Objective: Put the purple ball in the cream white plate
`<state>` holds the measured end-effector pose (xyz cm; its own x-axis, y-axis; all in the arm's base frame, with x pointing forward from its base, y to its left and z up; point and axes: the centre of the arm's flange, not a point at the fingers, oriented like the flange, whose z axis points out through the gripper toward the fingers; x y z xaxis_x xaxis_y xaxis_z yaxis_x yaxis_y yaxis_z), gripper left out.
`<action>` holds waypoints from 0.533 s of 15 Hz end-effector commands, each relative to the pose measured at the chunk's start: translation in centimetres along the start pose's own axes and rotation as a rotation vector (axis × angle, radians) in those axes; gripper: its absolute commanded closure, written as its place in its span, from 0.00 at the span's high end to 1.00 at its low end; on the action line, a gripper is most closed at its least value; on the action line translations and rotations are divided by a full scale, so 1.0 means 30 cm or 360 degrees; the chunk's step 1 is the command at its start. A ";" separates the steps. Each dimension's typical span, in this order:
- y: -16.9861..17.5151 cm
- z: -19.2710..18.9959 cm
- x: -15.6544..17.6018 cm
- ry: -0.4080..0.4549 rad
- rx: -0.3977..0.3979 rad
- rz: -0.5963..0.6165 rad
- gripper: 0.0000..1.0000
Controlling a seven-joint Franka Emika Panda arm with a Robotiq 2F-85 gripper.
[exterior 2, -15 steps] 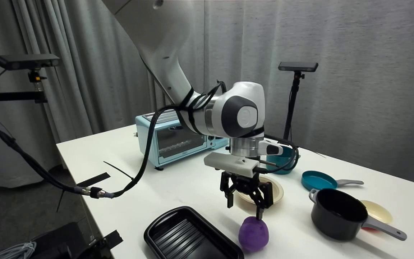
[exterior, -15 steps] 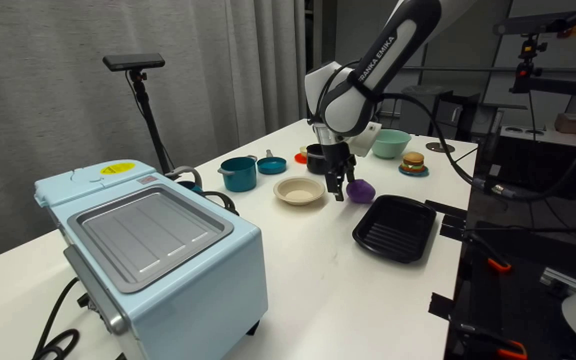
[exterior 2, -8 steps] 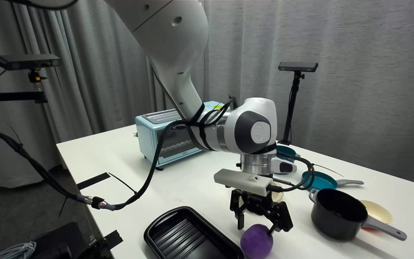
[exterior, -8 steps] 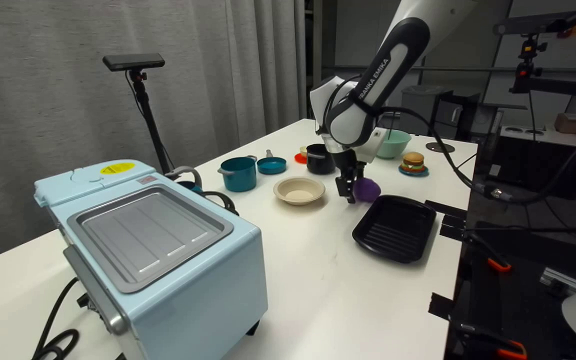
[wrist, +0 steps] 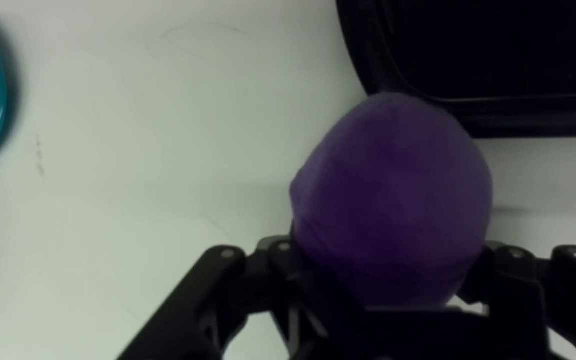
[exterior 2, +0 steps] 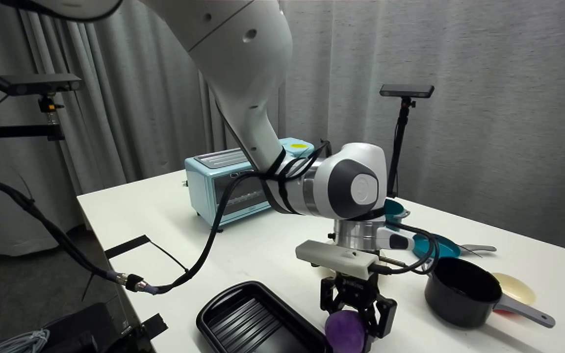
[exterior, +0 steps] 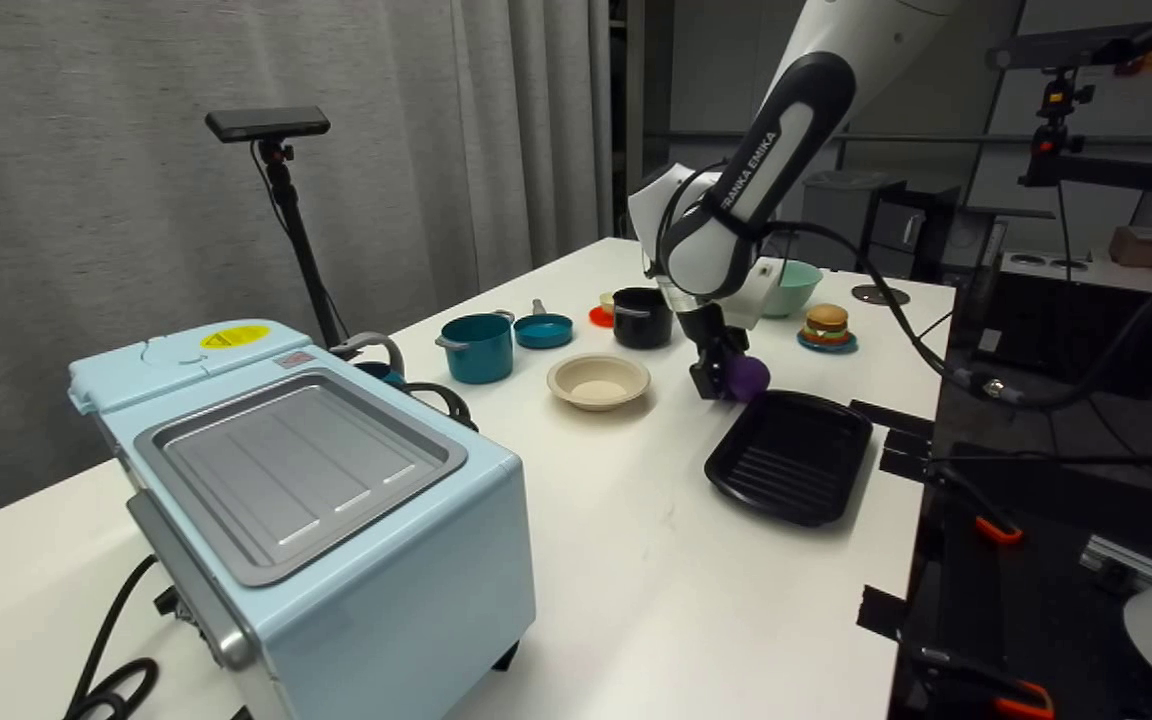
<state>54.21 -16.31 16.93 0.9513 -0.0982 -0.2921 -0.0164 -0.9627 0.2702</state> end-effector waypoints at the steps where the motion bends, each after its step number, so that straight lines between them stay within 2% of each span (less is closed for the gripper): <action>1: 0.027 -0.032 -0.007 -0.0039 -0.0019 0.0067 0.20; 4: 0.084 -0.145 -0.050 0.0030 0.0026 0.0102 0.03; 6: 0.135 -0.254 -0.068 0.0118 0.0061 0.0137 0.00; 8: 0.241 -0.370 -0.065 0.0222 0.0087 0.0198 0.00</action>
<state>55.11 -17.95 23.49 0.9662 -0.1615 -0.2007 -0.1025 -0.9557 0.2758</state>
